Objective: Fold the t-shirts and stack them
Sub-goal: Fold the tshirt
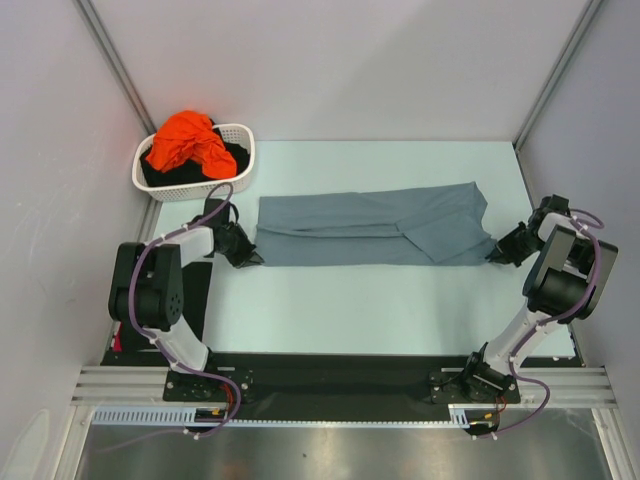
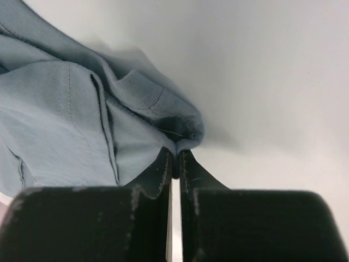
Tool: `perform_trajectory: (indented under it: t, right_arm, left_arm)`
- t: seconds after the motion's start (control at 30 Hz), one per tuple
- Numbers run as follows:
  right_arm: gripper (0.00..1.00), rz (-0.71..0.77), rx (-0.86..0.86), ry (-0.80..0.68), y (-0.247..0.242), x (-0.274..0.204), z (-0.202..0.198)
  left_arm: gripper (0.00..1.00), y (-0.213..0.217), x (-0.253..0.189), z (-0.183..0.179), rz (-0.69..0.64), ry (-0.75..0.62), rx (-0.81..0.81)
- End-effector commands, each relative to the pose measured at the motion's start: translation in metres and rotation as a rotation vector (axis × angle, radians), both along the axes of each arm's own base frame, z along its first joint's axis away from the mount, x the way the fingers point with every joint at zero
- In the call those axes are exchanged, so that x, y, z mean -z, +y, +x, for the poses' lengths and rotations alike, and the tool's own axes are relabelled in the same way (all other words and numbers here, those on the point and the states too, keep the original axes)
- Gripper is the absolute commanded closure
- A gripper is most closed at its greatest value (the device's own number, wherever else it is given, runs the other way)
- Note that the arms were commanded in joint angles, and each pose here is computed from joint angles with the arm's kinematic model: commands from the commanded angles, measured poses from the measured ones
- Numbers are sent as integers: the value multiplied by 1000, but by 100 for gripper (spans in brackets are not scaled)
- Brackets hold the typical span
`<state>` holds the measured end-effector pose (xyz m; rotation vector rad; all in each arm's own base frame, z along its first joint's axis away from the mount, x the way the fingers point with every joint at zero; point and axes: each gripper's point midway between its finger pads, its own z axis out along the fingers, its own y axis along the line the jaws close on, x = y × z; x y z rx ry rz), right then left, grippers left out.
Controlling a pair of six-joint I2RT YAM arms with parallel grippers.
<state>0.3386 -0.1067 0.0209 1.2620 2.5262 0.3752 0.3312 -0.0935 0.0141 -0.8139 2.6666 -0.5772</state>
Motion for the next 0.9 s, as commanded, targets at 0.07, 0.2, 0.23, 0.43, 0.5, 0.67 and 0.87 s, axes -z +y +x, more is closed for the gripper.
perform_trajectory:
  t: [0.07, 0.2, 0.23, 0.43, 0.5, 0.67, 0.87]
  right_arm:
    - [67, -97, -37, 12, -11, -20, 10]
    - [49, -185, -74, -28, -7, -63, 30]
    - [46, -202, -79, -41, -5, -73, 34]
    - [46, -214, -209, -185, 58, -123, 62]
    - [47, -163, -262, -249, 92, -127, 73]
    - [56, -117, -444, -307, 189, -105, 77]
    - [85, -102, -540, -246, 238, -69, 71]
  left_arm:
    - [84, 24, 13, -14, 122, 71, -8]
    - [54, 31, -1, -30, 162, 108, 3]
    - [51, 33, -6, -32, 167, 98, 4]
    - [49, 28, -56, -20, 151, -85, 84]
    - [55, 16, -62, -11, 94, -99, 124]
    - [62, -22, -68, 24, -46, -188, 214]
    - [64, -54, -44, 42, -115, -99, 318]
